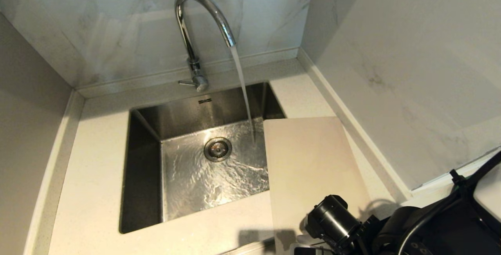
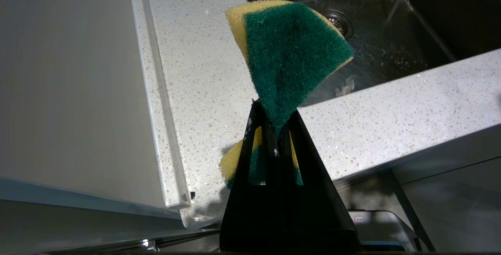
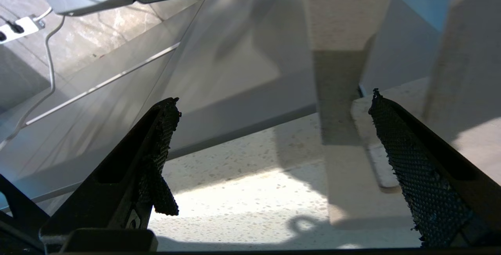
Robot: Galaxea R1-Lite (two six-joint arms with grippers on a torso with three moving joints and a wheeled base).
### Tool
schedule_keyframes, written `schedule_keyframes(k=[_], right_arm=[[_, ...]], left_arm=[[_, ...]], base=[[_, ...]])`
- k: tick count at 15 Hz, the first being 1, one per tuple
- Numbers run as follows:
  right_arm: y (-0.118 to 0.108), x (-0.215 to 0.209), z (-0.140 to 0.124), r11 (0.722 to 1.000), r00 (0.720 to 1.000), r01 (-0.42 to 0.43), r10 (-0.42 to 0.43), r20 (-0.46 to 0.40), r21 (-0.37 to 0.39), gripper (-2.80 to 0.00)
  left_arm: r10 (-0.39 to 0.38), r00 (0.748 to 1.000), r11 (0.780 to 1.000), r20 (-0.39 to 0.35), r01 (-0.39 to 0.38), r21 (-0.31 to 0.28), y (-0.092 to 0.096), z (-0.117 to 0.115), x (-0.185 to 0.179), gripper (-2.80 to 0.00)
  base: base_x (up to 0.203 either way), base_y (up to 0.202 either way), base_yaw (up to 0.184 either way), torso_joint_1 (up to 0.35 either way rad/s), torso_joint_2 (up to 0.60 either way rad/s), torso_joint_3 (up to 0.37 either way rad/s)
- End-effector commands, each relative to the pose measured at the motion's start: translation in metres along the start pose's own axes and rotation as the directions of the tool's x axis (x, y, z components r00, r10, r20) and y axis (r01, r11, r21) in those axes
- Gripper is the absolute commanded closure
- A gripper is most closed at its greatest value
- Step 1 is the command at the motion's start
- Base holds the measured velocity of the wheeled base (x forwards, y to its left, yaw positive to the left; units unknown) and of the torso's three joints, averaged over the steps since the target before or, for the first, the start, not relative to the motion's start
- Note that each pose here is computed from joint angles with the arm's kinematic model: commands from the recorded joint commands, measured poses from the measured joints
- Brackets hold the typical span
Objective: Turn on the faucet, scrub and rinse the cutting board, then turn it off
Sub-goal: Pick up the cutting board
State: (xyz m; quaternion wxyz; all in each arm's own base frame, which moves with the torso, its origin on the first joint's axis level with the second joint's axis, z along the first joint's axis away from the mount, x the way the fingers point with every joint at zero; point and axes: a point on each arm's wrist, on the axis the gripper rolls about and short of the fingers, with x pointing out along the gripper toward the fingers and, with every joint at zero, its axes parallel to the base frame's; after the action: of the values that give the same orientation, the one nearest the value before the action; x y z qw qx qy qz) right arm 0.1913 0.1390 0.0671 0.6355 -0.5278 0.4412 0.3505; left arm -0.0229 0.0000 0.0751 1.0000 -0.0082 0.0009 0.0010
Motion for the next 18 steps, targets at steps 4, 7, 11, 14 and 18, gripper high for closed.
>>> schedule_keyframes(k=[4, 7, 11, 14, 18], right_arm=[[0.003, 0.014, 0.002, 0.999, 0.998, -0.037, 0.037, -0.041, -0.017, -2.80], [0.005, 0.020, 0.004, 0.999, 0.999, -0.038, 0.037, -0.038, -0.019, -2.80], [0.014, 0.030, 0.007, 0.999, 0.999, -0.029, 0.028, -0.020, -0.041, -2.80], [0.016, 0.032, 0.009, 0.998, 0.999, -0.034, 0.033, -0.024, -0.047, -2.80], [0.017, 0.042, 0.011, 0.999, 1.000, 0.005, -0.006, -0.015, -0.041, -2.80]], left_arm=[[0.001, 1.000, 1.000, -0.001, -0.001, 0.000, 0.000, 0.000, 0.000, 0.00], [0.001, 1.000, 1.000, -0.003, -0.001, 0.000, 0.000, -0.001, 0.000, 0.00], [0.001, 1.000, 1.000, -0.002, -0.001, 0.000, 0.000, 0.000, 0.000, 0.00], [0.001, 1.000, 1.000, -0.004, -0.001, 0.000, 0.000, -0.001, 0.000, 0.00], [0.001, 1.000, 1.000, -0.001, -0.001, 0.000, 0.000, 0.000, 0.000, 0.00]], base=[[0.000, 0.000, 0.000, 0.000, 0.00, 0.000], [0.000, 0.000, 0.000, 0.000, 0.00, 0.000], [0.000, 0.000, 0.000, 0.000, 0.00, 0.000], [0.000, 0.000, 0.000, 0.000, 0.00, 0.000], [0.000, 0.000, 0.000, 0.000, 0.00, 0.000]])
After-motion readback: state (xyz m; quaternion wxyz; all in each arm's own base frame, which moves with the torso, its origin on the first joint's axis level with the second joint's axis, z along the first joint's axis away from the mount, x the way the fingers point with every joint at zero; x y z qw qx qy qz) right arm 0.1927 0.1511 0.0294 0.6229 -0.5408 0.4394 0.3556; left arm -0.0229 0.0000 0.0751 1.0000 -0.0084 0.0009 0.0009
